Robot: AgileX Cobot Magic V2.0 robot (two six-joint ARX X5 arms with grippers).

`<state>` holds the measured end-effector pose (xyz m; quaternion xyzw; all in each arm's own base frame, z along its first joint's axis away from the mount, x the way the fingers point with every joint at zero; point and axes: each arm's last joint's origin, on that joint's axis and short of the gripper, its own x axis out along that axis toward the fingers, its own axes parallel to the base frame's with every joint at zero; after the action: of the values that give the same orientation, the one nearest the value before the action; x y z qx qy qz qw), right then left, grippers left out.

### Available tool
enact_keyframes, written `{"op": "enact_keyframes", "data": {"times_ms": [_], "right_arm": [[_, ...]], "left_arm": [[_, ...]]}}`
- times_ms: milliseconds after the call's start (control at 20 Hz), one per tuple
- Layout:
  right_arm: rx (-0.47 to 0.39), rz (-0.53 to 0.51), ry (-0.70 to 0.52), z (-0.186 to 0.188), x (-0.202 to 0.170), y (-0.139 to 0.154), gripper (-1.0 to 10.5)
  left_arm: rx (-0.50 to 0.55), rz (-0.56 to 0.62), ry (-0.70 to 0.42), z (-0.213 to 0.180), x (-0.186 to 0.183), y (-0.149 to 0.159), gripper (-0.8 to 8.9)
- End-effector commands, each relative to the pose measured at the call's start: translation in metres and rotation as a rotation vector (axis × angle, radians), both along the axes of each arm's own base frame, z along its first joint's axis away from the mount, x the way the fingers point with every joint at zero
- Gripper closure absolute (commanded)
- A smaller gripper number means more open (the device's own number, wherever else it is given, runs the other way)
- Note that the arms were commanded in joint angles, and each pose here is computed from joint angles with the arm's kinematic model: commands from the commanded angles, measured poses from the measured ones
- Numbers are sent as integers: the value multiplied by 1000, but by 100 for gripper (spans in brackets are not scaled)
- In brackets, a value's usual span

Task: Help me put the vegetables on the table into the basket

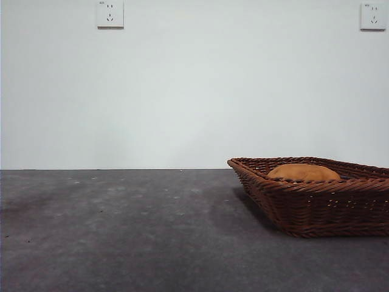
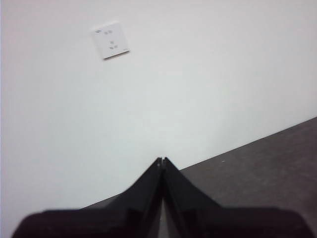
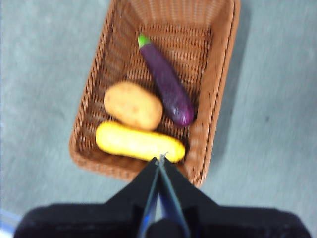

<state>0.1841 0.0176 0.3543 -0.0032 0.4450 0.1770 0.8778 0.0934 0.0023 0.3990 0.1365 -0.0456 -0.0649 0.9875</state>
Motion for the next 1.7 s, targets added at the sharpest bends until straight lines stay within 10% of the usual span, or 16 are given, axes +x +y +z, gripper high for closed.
{"op": "enact_keyframes", "data": {"times_ms": [50, 600, 1700], "right_arm": [[-4, 2, -46, 3, 4, 0, 945], [-2, 2, -95, 6, 7, 0, 945], [-3, 2, -96, 6, 7, 1, 945]], "left_arm": [[5, 33, 54, -60, 1, 3, 817], [-182, 89, 204, -242, 2, 4, 817], [-166, 5, 272, -250, 3, -9, 817]]}}
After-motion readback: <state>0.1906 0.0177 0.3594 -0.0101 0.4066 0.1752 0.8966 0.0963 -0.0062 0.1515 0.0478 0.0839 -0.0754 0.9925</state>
